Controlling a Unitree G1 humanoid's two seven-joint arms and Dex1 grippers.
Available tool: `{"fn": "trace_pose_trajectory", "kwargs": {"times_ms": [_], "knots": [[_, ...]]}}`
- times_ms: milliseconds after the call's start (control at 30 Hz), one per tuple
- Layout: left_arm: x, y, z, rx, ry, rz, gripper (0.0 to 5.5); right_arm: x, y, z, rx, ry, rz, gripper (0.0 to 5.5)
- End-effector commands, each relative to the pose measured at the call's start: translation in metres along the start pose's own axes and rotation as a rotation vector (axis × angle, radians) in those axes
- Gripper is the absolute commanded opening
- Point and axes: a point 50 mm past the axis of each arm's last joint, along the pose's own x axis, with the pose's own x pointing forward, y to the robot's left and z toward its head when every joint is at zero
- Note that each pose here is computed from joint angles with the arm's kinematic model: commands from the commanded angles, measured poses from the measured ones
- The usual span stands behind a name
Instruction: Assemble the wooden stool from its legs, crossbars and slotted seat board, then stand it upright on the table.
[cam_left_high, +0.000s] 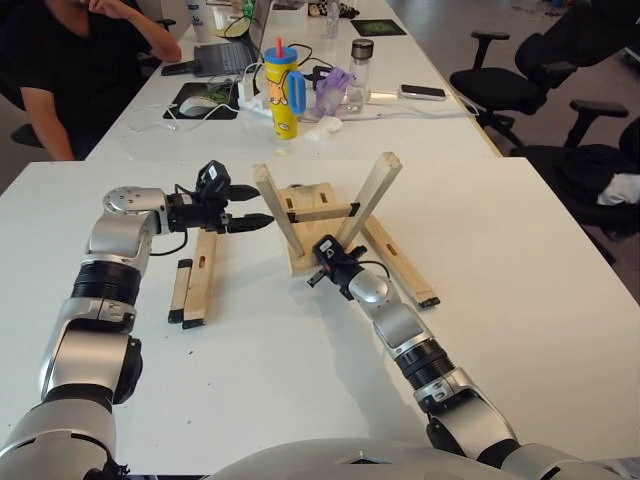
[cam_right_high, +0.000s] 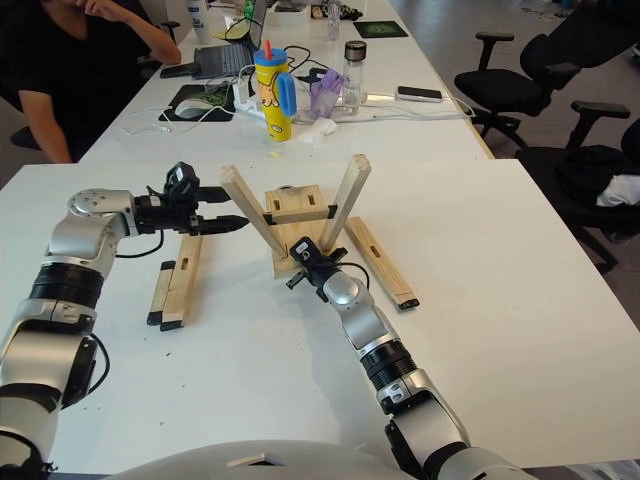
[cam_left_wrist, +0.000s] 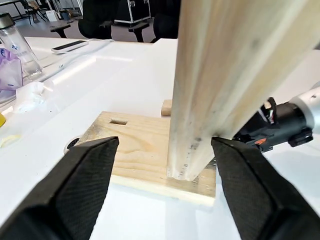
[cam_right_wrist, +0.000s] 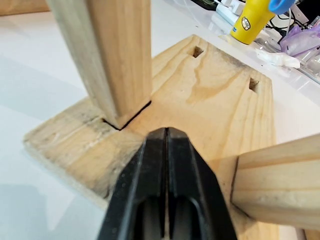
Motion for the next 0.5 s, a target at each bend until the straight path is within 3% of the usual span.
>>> {"fn": "trace_pose_trajectory", "kwargs": {"times_ms": [33,200,267,333,400,500], "knots": [[-0.036,-0.011,0.07,-0.001,-0.305,0.006,2.73,-0.023,0.036,-0.085,0.105,0.384,0.155,0.0],[-0.047,-0.033,0.18,0.074,-0.845,-0.026,1.98,-0.024,0.042,-0.086,0.115,0.385,0.178,0.0],[-0.042,-0.04,0.201,0.055,-0.951,-0.031,1.67,-0.024,0.043,-0.086,0.111,0.385,0.185,0.0],[-0.023,-0.04,0.202,-0.004,-0.946,-0.001,1.33,-0.025,0.043,-0.086,0.114,0.383,0.184,0.0],[0.019,-0.034,0.165,-0.078,-0.712,0.071,1.06,-0.024,0.044,-0.084,0.118,0.379,0.186,0.0],[0.069,-0.033,0.035,-0.227,-0.174,0.207,0.6,-0.022,0.047,-0.08,0.118,0.37,0.196,0.0]]}}
